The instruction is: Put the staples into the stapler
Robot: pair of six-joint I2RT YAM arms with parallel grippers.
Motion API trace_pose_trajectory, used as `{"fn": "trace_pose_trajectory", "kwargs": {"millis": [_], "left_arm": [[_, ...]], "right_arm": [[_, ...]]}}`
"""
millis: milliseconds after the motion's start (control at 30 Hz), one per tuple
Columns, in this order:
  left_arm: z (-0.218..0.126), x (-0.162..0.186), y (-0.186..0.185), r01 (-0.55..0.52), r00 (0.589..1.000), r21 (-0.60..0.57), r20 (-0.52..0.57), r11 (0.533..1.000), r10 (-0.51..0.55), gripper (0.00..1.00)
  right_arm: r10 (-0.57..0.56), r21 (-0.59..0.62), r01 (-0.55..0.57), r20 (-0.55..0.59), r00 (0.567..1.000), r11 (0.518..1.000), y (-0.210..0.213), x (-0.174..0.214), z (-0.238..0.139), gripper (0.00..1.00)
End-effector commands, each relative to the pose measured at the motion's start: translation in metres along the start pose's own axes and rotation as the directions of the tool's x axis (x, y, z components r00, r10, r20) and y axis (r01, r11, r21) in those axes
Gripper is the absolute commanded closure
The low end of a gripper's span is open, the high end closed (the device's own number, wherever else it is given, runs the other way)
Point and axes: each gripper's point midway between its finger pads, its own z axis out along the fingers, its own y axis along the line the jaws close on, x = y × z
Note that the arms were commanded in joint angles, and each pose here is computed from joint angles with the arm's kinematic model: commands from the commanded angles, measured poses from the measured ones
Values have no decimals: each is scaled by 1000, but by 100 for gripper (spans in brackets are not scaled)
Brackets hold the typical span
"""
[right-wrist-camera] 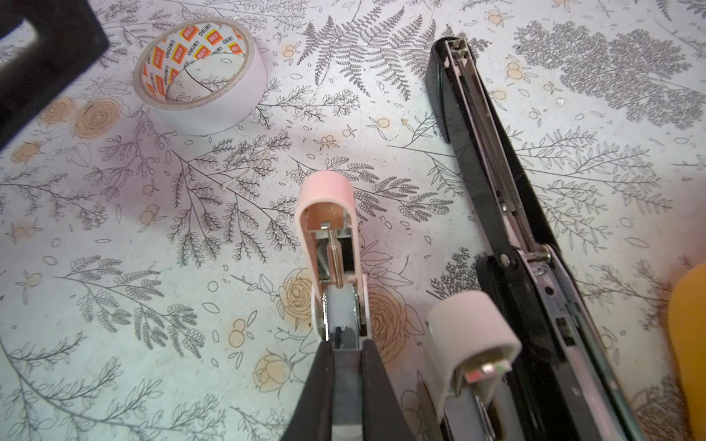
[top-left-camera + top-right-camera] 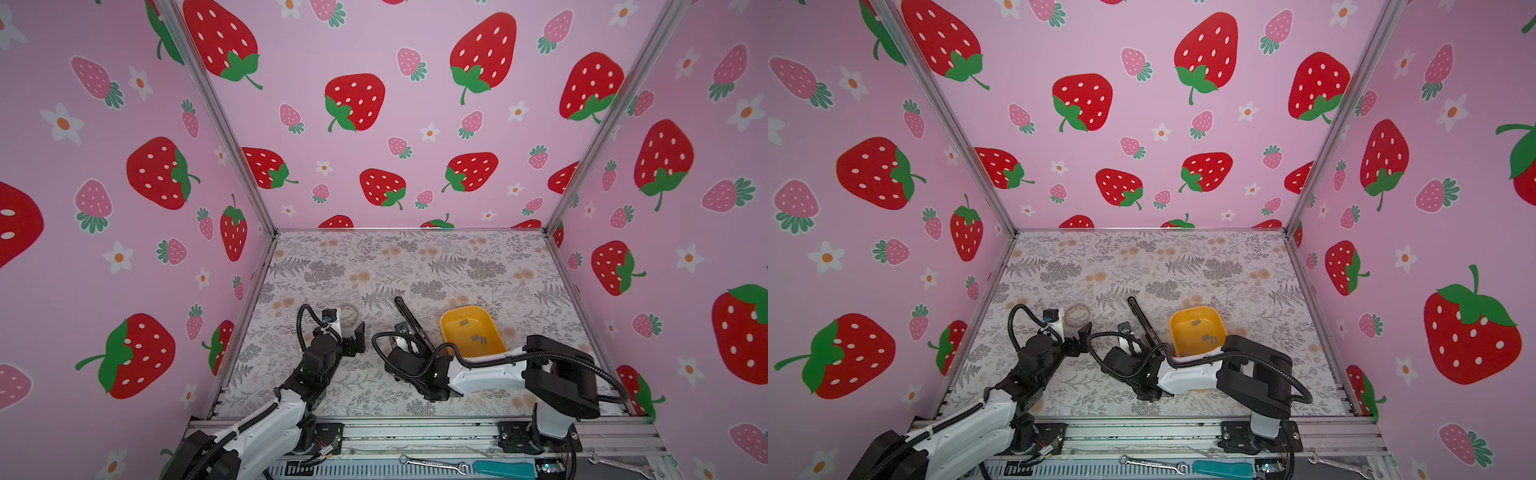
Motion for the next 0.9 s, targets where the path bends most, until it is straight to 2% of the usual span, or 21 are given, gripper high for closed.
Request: {"fn": "trace_pose_trajectory", "kwargs": {"millis": [0, 533, 867], "left_arm": [[1, -19, -7, 8, 999, 23, 49, 1000, -9, 1], [2, -20, -8, 5, 999, 26, 48, 1000, -6, 1], [2, -19, -8, 5, 999, 26, 46, 1000, -6, 1]], "right_arm": [[0, 14, 0, -11, 1000, 1000, -3, 7, 6, 98], [-15, 15, 15, -24, 1000, 1000, 1, 11, 10, 99], [-28, 2, 28, 28, 999, 1000, 3, -6, -1, 98]]}}
